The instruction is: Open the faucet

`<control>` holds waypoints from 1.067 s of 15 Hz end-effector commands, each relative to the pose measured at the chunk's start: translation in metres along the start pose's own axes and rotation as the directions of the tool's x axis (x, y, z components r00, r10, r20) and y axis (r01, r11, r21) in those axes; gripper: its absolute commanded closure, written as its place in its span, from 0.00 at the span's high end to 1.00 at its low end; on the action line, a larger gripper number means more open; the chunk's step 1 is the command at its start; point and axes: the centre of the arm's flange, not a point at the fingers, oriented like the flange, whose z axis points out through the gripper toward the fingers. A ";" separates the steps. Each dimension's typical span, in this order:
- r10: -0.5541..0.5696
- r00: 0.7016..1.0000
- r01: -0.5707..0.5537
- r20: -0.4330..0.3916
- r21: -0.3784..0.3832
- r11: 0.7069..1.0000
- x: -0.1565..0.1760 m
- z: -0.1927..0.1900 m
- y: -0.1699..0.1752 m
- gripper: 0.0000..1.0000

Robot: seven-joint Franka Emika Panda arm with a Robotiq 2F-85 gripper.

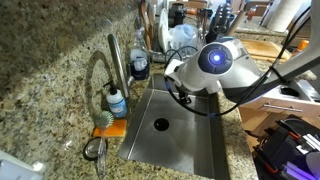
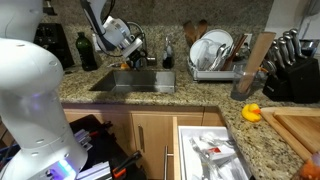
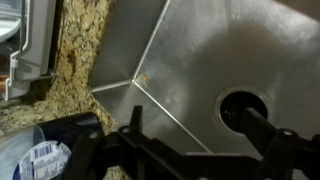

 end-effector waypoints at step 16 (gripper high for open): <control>-0.379 0.924 0.380 0.053 -0.226 0.897 -0.039 0.008 0.046 1.00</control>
